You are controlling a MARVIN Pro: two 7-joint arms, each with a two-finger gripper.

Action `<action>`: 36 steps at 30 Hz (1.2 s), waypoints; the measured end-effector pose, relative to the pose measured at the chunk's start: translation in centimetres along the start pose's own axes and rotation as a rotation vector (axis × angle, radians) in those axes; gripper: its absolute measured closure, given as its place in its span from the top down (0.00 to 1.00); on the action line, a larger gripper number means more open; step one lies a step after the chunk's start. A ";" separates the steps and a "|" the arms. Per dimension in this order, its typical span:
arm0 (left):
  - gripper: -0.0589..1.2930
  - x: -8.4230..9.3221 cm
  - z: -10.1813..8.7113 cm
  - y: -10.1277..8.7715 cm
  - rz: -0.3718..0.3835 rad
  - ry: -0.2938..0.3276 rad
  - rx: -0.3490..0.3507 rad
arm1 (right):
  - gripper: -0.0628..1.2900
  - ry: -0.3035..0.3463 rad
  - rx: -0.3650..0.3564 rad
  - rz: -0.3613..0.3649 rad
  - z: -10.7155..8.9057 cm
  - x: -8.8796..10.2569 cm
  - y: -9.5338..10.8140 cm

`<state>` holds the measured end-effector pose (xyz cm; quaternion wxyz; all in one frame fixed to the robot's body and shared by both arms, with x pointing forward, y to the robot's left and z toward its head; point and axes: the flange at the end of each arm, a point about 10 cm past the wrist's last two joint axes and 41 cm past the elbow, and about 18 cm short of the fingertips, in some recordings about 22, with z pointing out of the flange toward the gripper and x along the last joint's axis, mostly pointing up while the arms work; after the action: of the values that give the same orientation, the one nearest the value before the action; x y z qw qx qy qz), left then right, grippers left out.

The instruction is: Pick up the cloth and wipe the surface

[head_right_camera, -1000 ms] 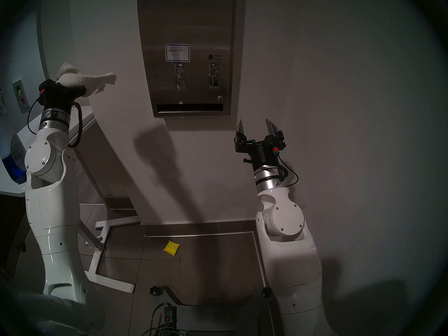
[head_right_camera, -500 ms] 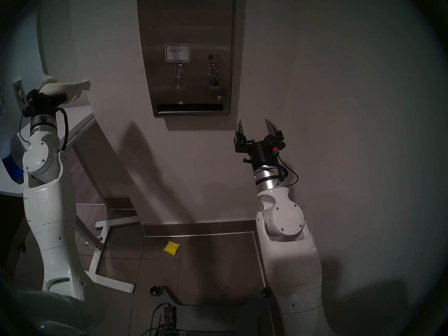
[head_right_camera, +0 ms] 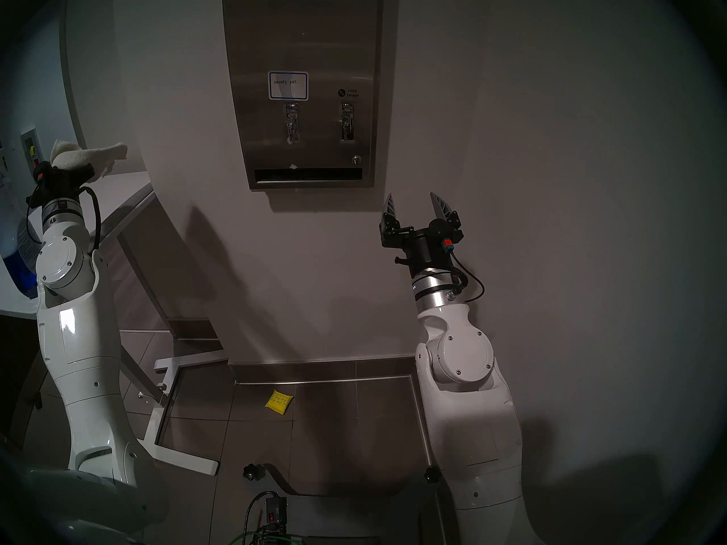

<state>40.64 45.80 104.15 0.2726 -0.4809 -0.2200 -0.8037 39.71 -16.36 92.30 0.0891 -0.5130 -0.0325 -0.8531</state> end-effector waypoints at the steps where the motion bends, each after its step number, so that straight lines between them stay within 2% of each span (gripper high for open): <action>1: 0.06 -0.3 0.0 -0.2 0.004 -0.006 0.006 | 0.96 0.000 0.000 0.000 0.0 0.0 0.0; 3: 0.06 -1.7 0.2 -0.9 0.016 -0.031 0.024 | 0.96 0.000 0.000 0.000 0.0 0.0 0.0; 9: 0.06 -3.6 0.1 -1.8 0.027 -0.064 0.026 | 0.96 0.001 0.000 0.000 0.0 0.0 0.0; 21: 0.06 -4.9 0.2 -1.5 0.005 -0.071 -0.035 | 0.96 0.001 0.000 -0.001 0.0 0.0 0.0; 31: 0.06 -7.1 0.6 -2.4 0.009 -0.119 0.001 | 0.96 0.001 0.001 -0.002 0.0 0.0 0.0; 36: 0.06 -7.4 1.0 -2.6 0.017 -0.111 0.016 | 0.96 0.001 0.001 -0.002 0.0 0.0 0.0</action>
<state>42.46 50.06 97.76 0.2706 -0.5247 -0.2369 -0.7716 39.70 -16.37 92.30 0.0885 -0.5125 -0.0334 -0.8535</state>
